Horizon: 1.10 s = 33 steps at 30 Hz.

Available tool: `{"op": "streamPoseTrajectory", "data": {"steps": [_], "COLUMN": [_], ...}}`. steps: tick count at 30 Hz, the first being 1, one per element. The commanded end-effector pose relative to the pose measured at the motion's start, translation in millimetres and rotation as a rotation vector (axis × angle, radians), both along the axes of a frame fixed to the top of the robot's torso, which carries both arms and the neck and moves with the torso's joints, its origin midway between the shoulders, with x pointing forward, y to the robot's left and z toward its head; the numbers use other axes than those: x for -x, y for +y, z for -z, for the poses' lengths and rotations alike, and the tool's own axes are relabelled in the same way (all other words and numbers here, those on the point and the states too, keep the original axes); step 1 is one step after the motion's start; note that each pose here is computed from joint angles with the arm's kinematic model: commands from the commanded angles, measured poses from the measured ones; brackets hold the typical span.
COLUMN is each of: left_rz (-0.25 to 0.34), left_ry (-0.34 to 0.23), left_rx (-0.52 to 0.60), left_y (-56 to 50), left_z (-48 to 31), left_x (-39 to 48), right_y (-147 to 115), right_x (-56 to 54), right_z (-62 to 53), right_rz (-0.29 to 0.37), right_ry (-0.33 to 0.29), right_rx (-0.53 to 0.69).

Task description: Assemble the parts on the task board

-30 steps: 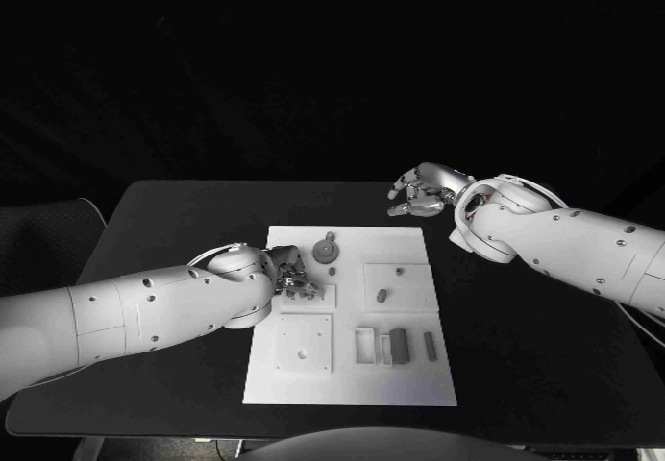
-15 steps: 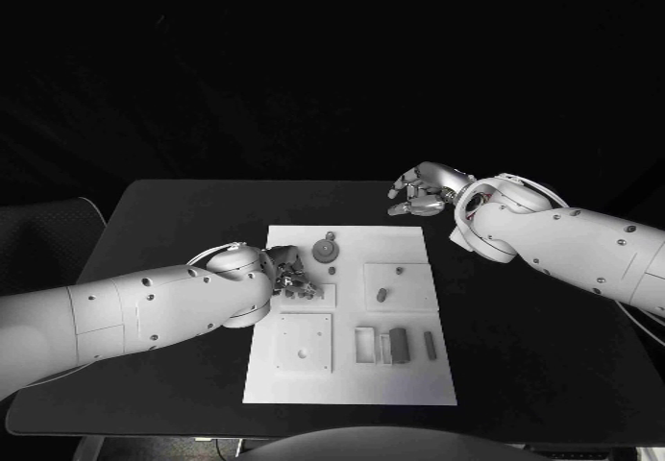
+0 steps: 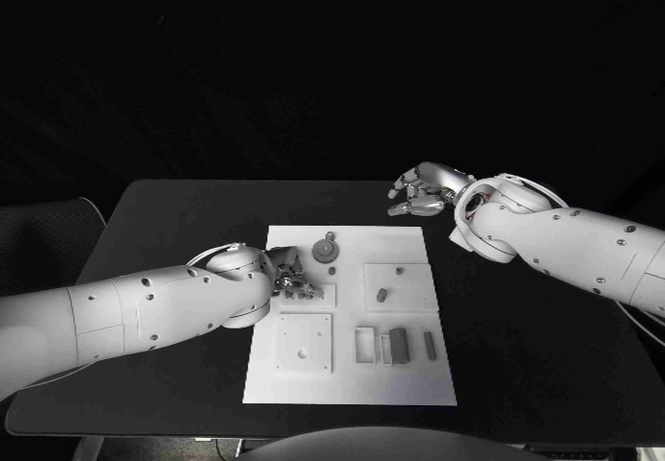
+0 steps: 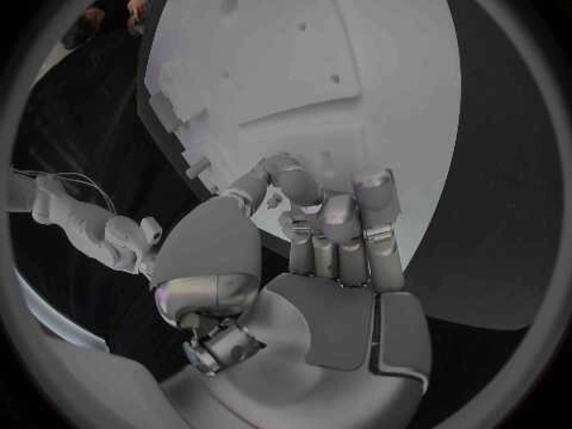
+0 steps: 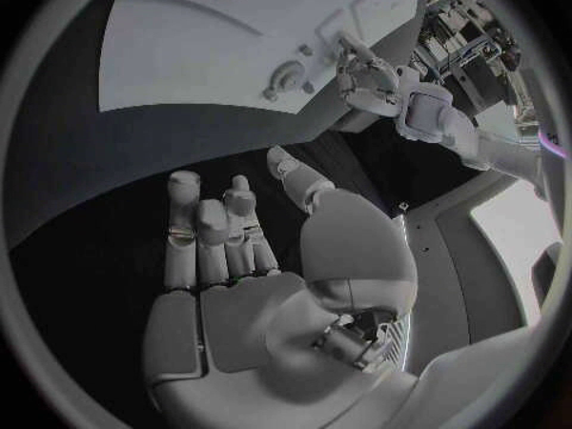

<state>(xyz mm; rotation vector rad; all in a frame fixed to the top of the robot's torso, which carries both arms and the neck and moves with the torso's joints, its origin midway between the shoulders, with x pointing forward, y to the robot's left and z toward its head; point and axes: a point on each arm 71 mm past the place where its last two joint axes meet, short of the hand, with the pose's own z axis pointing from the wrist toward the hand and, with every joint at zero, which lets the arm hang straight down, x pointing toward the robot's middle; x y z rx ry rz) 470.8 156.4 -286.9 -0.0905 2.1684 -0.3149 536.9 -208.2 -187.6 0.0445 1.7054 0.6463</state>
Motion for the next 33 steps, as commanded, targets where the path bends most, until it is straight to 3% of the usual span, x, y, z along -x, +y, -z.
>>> {"op": "streamPoseTrajectory", "data": {"steps": [1,33], "left_rz": [-0.006,-0.038], "left_ry": [0.022,0.001], "left_rx": [-0.007,0.031], "left_y": [1.1,3.7], "left_z": [2.2,0.9], "left_x": [0.6,-2.1], "right_y": [1.0,0.4], "right_x": [0.5,0.5], "right_z": [0.5,0.5], "right_rz": [-0.009,-0.007], "right_ry": [0.007,0.007], "right_rx": [0.001,0.002]}}
